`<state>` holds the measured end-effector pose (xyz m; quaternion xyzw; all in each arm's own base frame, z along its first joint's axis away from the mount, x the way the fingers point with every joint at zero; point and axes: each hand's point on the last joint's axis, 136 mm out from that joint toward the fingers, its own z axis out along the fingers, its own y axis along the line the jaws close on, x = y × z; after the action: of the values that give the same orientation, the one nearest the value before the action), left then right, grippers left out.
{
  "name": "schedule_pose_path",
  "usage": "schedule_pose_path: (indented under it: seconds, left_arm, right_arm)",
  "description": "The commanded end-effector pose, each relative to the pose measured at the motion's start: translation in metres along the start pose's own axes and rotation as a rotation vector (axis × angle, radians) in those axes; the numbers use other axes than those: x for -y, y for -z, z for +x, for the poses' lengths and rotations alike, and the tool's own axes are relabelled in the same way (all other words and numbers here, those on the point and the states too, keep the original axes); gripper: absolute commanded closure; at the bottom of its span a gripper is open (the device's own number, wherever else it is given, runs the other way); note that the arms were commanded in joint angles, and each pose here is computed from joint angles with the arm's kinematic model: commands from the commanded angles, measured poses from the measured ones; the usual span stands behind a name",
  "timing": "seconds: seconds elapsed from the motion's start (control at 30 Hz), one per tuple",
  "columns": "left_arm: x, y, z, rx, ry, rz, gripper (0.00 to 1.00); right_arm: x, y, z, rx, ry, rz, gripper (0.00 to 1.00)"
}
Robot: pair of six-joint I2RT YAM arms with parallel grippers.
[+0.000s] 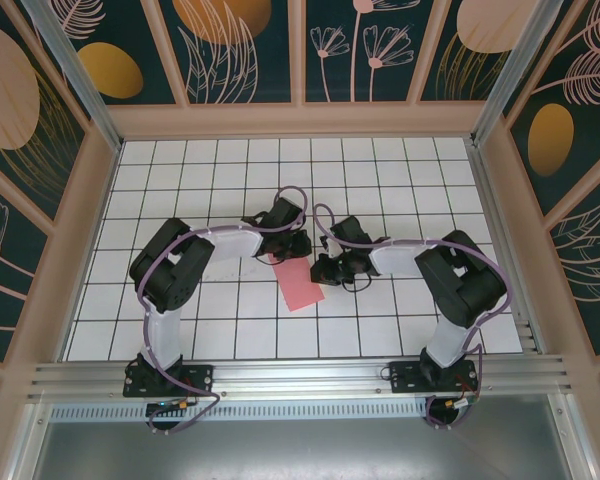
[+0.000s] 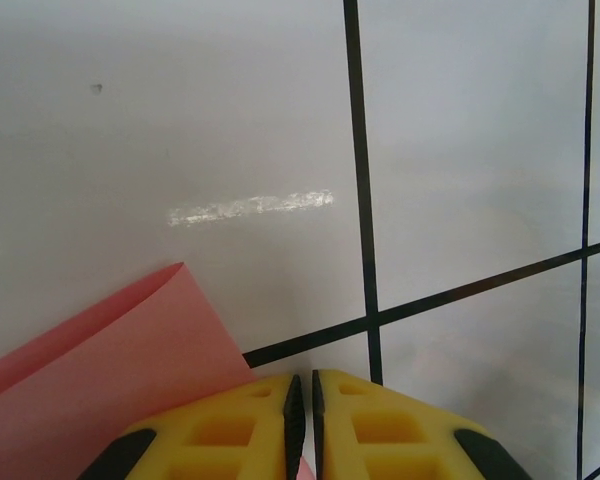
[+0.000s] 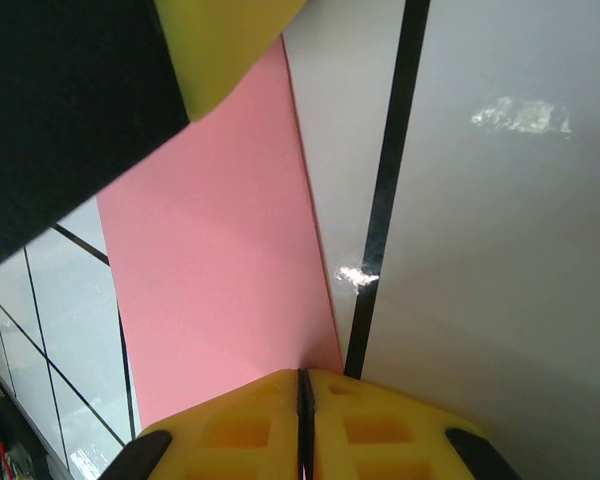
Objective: Fold a paper plane with a square sheet of paper (pick it up from the middle)
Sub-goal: First fold in half a square sheet of paper at the center of the table.
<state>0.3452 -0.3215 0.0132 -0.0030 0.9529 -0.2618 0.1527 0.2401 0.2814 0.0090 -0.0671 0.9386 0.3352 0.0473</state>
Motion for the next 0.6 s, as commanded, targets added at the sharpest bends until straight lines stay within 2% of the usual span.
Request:
schedule_pose_path:
  seconds: [0.0,0.37,0.57]
  left_arm:
    - [-0.040,-0.008,-0.034,0.102,0.022,-0.126,0.84]
    - [-0.045,-0.002,-0.057,0.141,0.028,-0.134,0.82]
    - [-0.053,-0.004,-0.057,0.142,0.026,-0.151,0.82]
  right_arm:
    - [0.076,-0.013,0.080,-0.223,-0.119,0.257,0.88]
    - [0.080,-0.013,0.085,-0.234,-0.121,0.277,0.89]
    - [0.080,-0.013,0.086,-0.233,-0.124,0.279,0.89]
